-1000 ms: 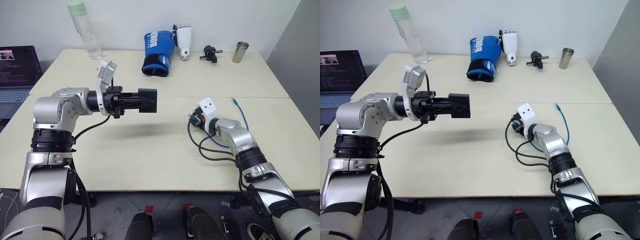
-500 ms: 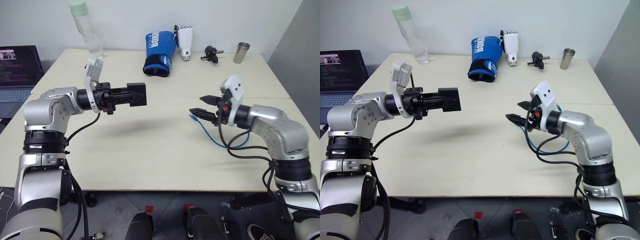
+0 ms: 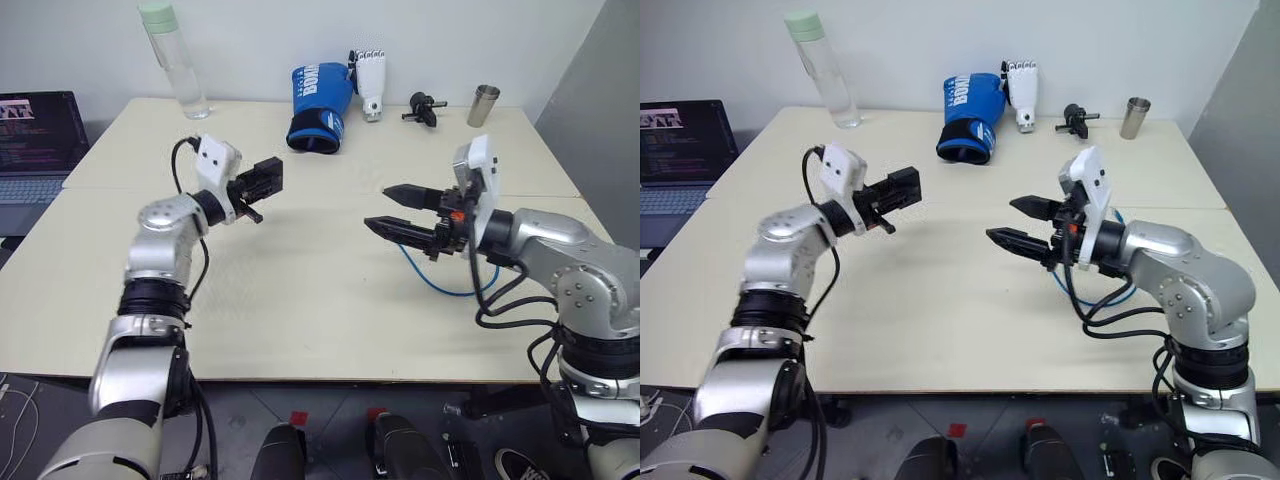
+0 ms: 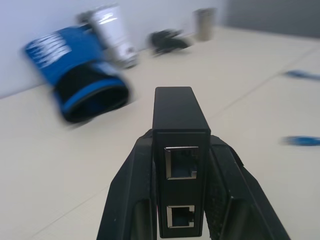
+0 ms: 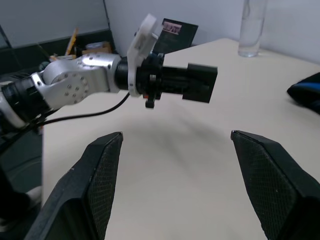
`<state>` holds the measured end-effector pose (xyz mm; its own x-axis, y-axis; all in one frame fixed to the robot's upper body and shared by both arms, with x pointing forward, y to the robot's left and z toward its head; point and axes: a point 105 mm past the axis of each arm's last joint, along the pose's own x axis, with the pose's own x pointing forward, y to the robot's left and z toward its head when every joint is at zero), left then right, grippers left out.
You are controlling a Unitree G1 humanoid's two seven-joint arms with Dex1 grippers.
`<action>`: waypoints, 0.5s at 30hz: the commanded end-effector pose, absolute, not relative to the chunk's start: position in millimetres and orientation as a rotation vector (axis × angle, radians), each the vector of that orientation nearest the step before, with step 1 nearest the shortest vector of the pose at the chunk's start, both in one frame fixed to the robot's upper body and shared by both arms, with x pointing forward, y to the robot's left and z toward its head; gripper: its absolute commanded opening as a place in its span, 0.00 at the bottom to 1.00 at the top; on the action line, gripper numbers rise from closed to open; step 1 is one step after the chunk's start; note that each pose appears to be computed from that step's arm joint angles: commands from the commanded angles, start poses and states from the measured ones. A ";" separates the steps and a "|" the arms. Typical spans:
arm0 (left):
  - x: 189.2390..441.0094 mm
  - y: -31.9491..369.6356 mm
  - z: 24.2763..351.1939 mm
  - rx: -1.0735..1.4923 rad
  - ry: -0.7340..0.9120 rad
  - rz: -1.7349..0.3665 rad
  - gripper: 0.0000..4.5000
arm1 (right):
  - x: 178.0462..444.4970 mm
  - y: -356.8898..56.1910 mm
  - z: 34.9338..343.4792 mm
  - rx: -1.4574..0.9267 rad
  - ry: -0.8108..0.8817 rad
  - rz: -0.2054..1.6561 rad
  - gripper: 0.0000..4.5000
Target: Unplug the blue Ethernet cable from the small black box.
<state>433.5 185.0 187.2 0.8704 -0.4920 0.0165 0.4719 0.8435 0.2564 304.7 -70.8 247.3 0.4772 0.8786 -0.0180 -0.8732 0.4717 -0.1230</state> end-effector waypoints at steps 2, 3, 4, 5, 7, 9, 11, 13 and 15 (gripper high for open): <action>444.1 197.5 181.4 0.305 -0.166 -0.282 0.17 | 307.6 -64.7 251.0 -0.194 -0.125 1.018 0.82; 445.5 201.3 173.9 0.287 -0.159 -0.237 0.17 | 308.4 -64.1 250.0 -0.188 -0.126 1.014 0.82; 446.3 204.6 166.4 0.269 -0.147 -0.200 0.17 | 308.9 -63.6 249.4 -0.181 -0.127 1.011 0.82; 446.5 206.4 159.3 0.245 -0.136 -0.176 0.17 | 309.2 -63.2 248.9 -0.175 -0.127 1.009 0.82; 445.5 204.4 148.1 0.217 -0.124 -0.165 0.17 | 309.1 -63.4 247.6 -0.172 -0.125 1.007 0.82; 444.8 200.6 139.6 0.189 -0.109 -0.173 0.17 | 309.4 -64.3 245.0 -0.170 -0.117 1.002 0.82; 444.0 198.9 130.5 0.173 -0.085 -0.181 0.17 | 309.7 -65.5 241.9 -0.167 -0.107 0.997 0.82; 443.6 199.8 123.5 0.127 -0.064 -0.180 0.33 | 310.2 -66.6 239.1 -0.168 -0.098 0.992 0.84; 443.2 202.9 120.8 0.107 -0.057 -0.173 0.36 | 310.5 -66.9 237.7 -0.168 -0.093 0.988 0.84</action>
